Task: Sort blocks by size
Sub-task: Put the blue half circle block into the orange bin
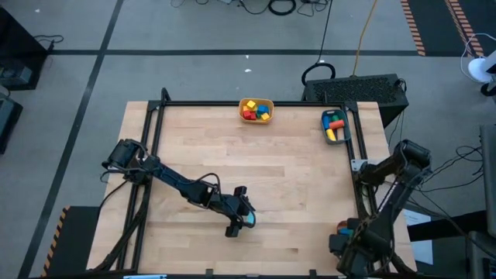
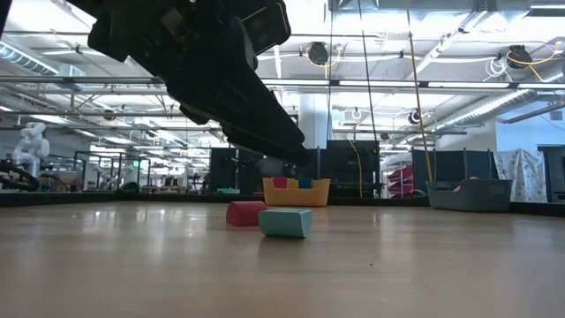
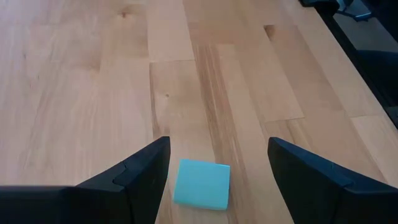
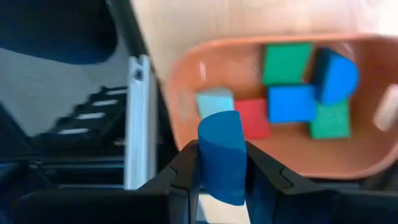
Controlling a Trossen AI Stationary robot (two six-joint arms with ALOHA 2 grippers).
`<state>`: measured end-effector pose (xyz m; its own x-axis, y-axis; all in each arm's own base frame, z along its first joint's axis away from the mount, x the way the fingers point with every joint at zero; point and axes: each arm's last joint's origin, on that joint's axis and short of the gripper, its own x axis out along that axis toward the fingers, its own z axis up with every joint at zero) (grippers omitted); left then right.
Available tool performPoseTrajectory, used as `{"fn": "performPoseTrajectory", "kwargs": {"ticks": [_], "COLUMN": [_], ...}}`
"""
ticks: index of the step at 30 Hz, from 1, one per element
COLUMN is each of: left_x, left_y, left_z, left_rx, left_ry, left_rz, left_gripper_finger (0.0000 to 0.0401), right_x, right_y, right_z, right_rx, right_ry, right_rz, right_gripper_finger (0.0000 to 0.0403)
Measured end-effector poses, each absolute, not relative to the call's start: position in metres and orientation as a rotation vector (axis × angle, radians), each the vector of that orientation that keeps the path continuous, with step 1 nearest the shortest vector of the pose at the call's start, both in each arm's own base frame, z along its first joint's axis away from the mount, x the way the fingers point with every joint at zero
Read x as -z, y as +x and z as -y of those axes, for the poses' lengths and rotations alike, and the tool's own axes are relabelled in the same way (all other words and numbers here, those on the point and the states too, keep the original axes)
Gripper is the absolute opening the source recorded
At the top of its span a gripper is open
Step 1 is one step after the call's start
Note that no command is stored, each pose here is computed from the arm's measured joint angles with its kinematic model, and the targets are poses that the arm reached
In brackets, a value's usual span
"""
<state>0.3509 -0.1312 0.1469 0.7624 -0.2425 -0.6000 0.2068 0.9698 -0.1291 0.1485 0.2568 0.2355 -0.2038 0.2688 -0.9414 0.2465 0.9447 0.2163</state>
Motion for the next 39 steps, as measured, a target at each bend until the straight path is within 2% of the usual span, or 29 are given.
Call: {"fn": "performPoseTrajectory", "kwargs": {"ticks": [12,23,29,33,39], "left_x": [-0.146,-0.145,-0.143,-0.143,-0.143], "left_y": [0.350,0.350,0.349,0.349,0.349], "left_z": [0.131,0.128,0.128,0.128,0.128], "left_rx": [0.242,0.157,0.155,0.155,0.154], "left_ry": [-0.054,-0.031,-0.026,-0.027,-0.026], "left_rz": [-0.675,-0.670,-0.687,-0.687,-0.691], "left_gripper_finger": [0.0272,0.0272,0.0272,0.0272,0.0272], "right_x": [-0.203,-0.182,-0.170,-0.164,-0.164], "right_y": [0.128,0.125,0.122,0.121,0.124], "right_z": [-0.247,-0.245,-0.239,-0.234,-0.228], "right_rx": [0.071,0.031,0.083,0.113,0.152], "right_ry": [0.281,0.313,0.331,0.318,0.291], "right_rz": [-1.858,-1.864,-1.871,-1.874,-1.860], "right_gripper_finger": [0.0076,0.0077,0.0078,0.0094,0.0142]}}
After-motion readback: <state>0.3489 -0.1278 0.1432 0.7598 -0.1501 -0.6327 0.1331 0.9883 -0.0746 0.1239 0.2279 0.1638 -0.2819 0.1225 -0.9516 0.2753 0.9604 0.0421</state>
